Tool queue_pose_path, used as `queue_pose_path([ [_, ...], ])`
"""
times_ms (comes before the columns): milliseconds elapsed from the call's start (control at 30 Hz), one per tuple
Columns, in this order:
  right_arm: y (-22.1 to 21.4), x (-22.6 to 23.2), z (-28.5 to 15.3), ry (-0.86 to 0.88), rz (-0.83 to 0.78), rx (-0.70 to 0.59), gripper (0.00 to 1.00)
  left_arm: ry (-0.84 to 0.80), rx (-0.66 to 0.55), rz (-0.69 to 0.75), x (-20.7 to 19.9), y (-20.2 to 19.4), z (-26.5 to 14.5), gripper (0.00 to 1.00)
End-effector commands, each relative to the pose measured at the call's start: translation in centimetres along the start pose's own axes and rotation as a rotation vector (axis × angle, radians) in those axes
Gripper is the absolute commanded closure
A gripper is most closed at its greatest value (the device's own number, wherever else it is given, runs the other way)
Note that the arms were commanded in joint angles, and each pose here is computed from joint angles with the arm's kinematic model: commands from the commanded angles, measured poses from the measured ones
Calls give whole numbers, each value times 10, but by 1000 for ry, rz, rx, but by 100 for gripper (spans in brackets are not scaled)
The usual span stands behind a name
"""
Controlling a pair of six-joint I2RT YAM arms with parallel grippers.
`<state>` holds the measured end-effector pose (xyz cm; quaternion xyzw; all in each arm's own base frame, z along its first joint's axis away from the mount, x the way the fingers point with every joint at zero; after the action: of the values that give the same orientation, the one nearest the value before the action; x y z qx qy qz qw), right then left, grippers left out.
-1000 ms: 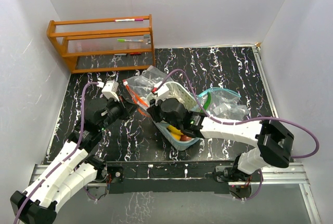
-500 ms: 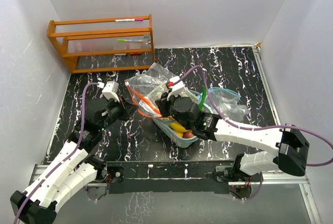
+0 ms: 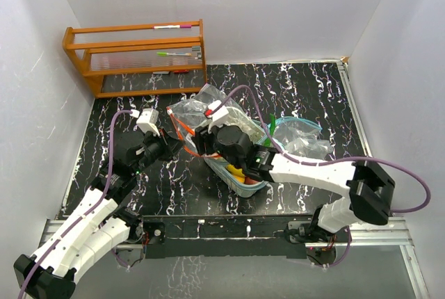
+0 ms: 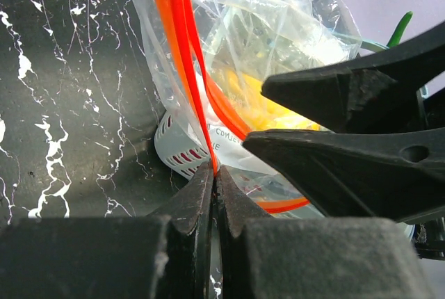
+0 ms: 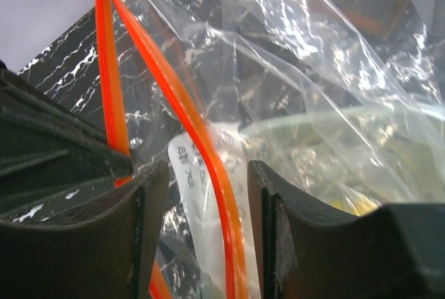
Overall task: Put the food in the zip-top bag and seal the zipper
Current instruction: Open the zipper of the food storage bag.
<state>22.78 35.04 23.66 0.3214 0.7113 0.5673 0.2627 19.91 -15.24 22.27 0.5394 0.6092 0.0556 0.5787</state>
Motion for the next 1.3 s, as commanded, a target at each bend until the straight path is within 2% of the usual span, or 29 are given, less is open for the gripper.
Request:
queue_pose_path([
  [0,44,8,18,4,-11,-126,47,-22,9,-2,-2,-3,0,100],
  [500,15,-16,49,-250,-39,-76,47,-64,9,-9,-10,-1,-2,100],
  [600,11,-24,47,-314,-39,-69,53,-61,10,-5,-10,0,-3,100],
  [767,19,-37,32,-382,-24,-88,86,-22,6,9,-4,0,-3,100],
  [833,22,-46,24,-434,-22,-91,91,-4,1,14,-1,1,-3,100],
  [967,24,-63,5,-525,-36,-79,92,83,-26,28,9,6,-5,100],
  [1067,27,-74,-12,-588,-23,-82,92,214,-52,37,25,12,-9,100],
  [1267,47,-72,-37,-479,32,-133,92,361,-92,67,39,27,-13,100],
])
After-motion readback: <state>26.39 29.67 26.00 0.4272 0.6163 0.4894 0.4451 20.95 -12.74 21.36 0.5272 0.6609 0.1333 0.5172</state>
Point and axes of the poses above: each gripper's point midway between its finger pads, its own z axis out along the fingers, its own x axis along the line the jaws close on, y = z × x, the point moved 4 cm from there along -z, back along the fingers, and after that the axes turned 10 degrees about -z, right-handed, at the moved point
